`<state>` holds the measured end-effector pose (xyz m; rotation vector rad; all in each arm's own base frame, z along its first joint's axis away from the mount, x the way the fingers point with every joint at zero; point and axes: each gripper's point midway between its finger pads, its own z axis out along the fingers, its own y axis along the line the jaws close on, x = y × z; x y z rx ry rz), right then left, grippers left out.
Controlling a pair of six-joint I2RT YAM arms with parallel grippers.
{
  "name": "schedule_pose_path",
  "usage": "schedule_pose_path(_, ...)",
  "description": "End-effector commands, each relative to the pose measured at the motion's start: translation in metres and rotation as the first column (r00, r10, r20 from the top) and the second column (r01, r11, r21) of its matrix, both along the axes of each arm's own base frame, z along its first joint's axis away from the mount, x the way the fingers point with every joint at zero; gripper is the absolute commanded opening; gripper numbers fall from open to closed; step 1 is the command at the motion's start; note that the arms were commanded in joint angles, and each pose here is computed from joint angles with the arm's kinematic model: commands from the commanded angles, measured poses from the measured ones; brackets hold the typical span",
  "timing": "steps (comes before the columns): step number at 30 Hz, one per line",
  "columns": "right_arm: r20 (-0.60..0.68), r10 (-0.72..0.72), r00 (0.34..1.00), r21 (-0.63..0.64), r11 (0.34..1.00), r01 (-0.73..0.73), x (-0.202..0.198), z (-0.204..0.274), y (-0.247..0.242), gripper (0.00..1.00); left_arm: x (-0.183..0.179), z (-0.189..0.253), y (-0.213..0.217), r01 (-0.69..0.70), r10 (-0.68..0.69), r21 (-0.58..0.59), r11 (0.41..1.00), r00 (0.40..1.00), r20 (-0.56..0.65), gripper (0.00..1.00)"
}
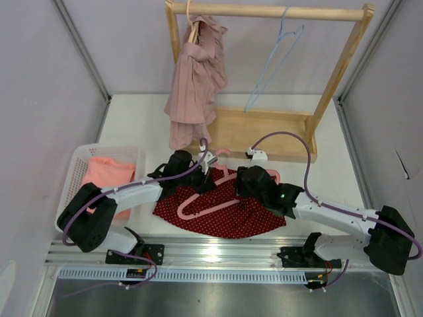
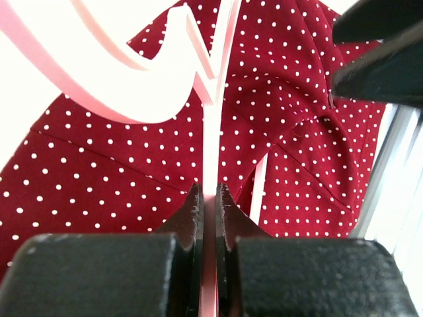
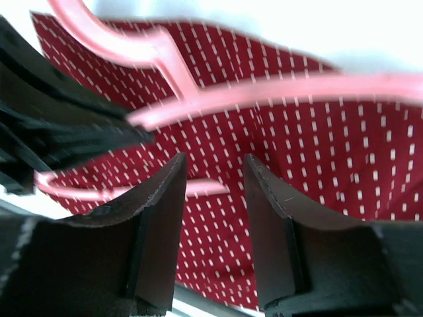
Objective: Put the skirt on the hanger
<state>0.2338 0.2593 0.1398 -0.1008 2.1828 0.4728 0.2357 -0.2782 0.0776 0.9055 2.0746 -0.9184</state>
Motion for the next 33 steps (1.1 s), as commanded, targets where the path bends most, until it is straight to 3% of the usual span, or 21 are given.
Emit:
schedule_pose_path(1, -0.098, -0.012, 0.995, -0.030, 1.000, 0.009, -0.021, -0.029, -0.013, 0.45, 0.015, 0.011, -0.001, -0.002, 0.001, 0.005, 1.000, 0.990, 0.139, 0.00)
schedule_pose_path(21, -0.170, -0.081, 0.982, -0.203, 0.978, 0.046, -0.028, -0.104, -0.027, 0.59, 0.020, 0.001, -0.001, 0.006, -0.015, 0.057, 0.998, 0.987, 0.158, 0.00)
schedule_pose_path(28, -0.173, -0.137, 0.975, -0.238, 0.967, 0.094, -0.024, -0.108, -0.040, 0.13, 0.021, 0.001, 0.001, -0.002, -0.008, 0.063, 0.998, 0.987, 0.163, 0.00)
schedule_pose_path(33, -0.158, -0.166, 0.973, -0.211, 0.969, 0.131, -0.022, -0.090, -0.052, 0.03, 0.025, -0.001, 0.004, -0.023, 0.009, 0.081, 0.996, 0.984, 0.175, 0.00)
